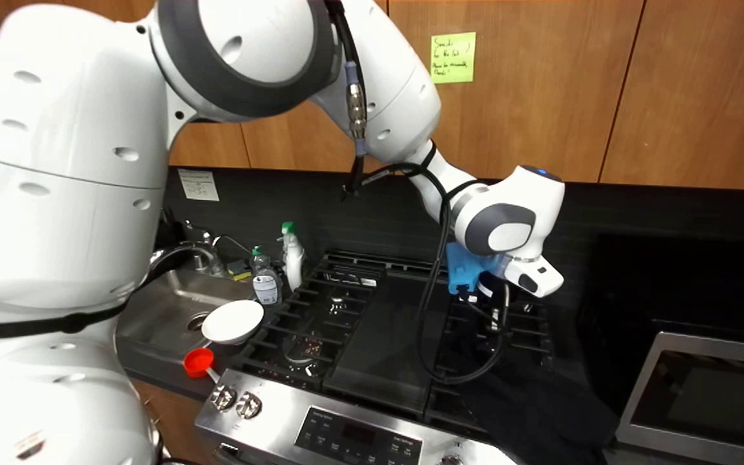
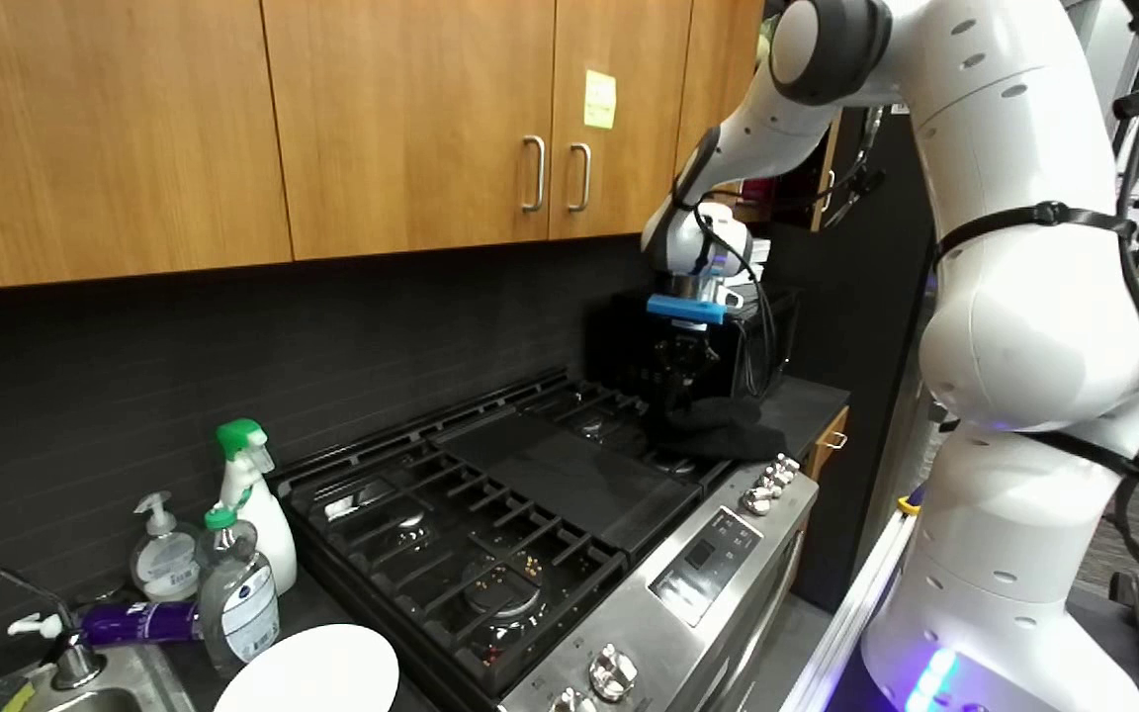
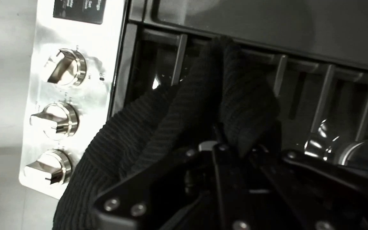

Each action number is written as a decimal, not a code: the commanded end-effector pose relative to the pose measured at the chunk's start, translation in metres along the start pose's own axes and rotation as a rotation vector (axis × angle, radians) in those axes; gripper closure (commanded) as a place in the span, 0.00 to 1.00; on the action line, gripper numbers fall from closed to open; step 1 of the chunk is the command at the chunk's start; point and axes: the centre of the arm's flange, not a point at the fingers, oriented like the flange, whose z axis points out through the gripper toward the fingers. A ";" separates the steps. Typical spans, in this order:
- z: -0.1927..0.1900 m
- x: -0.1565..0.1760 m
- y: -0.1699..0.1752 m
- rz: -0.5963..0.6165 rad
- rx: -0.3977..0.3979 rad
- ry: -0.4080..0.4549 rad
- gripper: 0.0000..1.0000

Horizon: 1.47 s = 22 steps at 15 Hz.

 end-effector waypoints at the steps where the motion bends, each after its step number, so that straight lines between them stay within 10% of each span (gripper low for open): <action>1: 0.039 0.023 -0.010 0.026 -0.064 0.041 0.99; 2: 0.048 0.026 -0.008 0.025 -0.066 0.046 0.99; 3: 0.037 0.016 0.001 0.017 -0.044 0.021 0.72; 4: 0.045 0.018 0.001 0.019 -0.053 0.019 0.96; 6: 0.049 0.019 0.001 0.019 -0.058 0.017 0.86; 7: 0.047 0.019 0.001 0.020 -0.055 0.020 0.53; 15: 0.050 0.037 0.009 -0.018 -0.206 0.050 0.02; 22: 0.046 0.060 0.029 -0.024 -0.205 -0.015 0.00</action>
